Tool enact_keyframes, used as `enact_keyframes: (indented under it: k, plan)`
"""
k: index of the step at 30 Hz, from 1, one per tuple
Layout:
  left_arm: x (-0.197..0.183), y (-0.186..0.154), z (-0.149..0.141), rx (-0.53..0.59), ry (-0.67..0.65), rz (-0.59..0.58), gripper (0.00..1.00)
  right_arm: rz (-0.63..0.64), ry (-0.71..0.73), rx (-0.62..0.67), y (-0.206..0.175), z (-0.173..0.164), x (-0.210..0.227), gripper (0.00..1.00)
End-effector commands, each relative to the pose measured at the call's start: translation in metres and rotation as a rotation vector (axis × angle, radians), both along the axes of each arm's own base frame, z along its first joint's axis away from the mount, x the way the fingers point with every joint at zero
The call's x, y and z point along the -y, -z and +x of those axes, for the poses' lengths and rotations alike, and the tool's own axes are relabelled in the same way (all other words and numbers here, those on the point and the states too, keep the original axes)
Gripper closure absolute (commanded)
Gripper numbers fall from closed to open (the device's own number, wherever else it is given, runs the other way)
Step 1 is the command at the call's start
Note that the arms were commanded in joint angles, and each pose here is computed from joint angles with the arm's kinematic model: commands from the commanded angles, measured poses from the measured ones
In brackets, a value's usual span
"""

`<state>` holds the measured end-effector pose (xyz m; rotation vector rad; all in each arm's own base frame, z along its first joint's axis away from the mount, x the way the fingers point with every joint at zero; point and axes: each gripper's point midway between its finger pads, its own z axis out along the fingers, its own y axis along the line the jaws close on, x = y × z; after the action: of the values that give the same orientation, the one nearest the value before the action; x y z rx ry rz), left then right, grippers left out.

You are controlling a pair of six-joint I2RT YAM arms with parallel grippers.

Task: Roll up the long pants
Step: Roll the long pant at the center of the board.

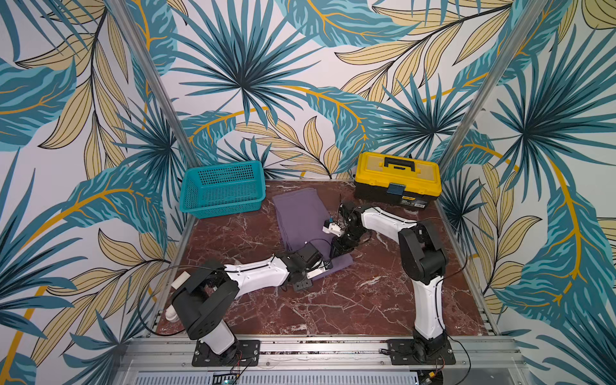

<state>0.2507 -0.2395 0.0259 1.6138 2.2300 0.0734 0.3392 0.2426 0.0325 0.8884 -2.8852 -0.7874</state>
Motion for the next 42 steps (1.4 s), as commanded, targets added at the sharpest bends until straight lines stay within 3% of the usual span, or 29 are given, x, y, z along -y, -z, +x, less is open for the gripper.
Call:
enact_keyframes:
  k: [1,4,7,9,13,15,20,23,29,36,42]
  plan:
    - [0.005,0.018,-0.022,-0.186,0.003,0.004,0.69,-0.052,0.017,-0.020,0.013,0.003,0.016,0.70]
    - [0.017,0.011,-0.035,-0.379,-0.079,-0.093,1.00,-0.028,0.103,-0.003,-0.006,0.016,0.025,0.70]
    - [0.035,-0.010,-0.036,-0.462,-0.123,-0.186,1.00,-0.034,0.257,0.042,-0.037,0.031,0.049,0.63]
    - [0.049,-0.031,-0.032,-0.597,-0.186,-0.328,1.00,-0.038,0.376,0.067,-0.058,0.032,0.067,0.59]
    - [0.055,-0.044,-0.008,-0.795,-0.372,-0.534,1.00,-0.055,0.603,0.138,-0.088,0.018,0.096,0.52]
    - [0.062,-0.046,-0.002,-0.848,-0.426,-0.633,1.00,-0.012,0.702,0.109,-0.087,0.004,0.096,0.47]
    - [0.071,-0.046,0.001,-0.853,-0.463,-0.741,1.00,0.206,0.977,0.008,-0.065,-0.013,0.085,0.40]
    - [0.070,-0.043,0.000,-0.855,-0.471,-0.741,1.00,0.307,1.026,-0.014,-0.061,-0.013,0.067,0.39]
    - [0.067,-0.040,-0.001,-0.837,-0.462,-0.721,1.00,0.386,1.135,-0.014,-0.046,0.004,0.050,0.35]
    - [0.067,-0.043,0.006,-0.792,-0.459,-0.736,1.00,0.336,1.136,-0.113,-0.018,0.005,0.024,0.35]
    - [0.064,-0.044,0.019,-0.724,-0.496,-0.727,1.00,0.213,1.129,-0.101,-0.024,-0.019,0.042,0.36]
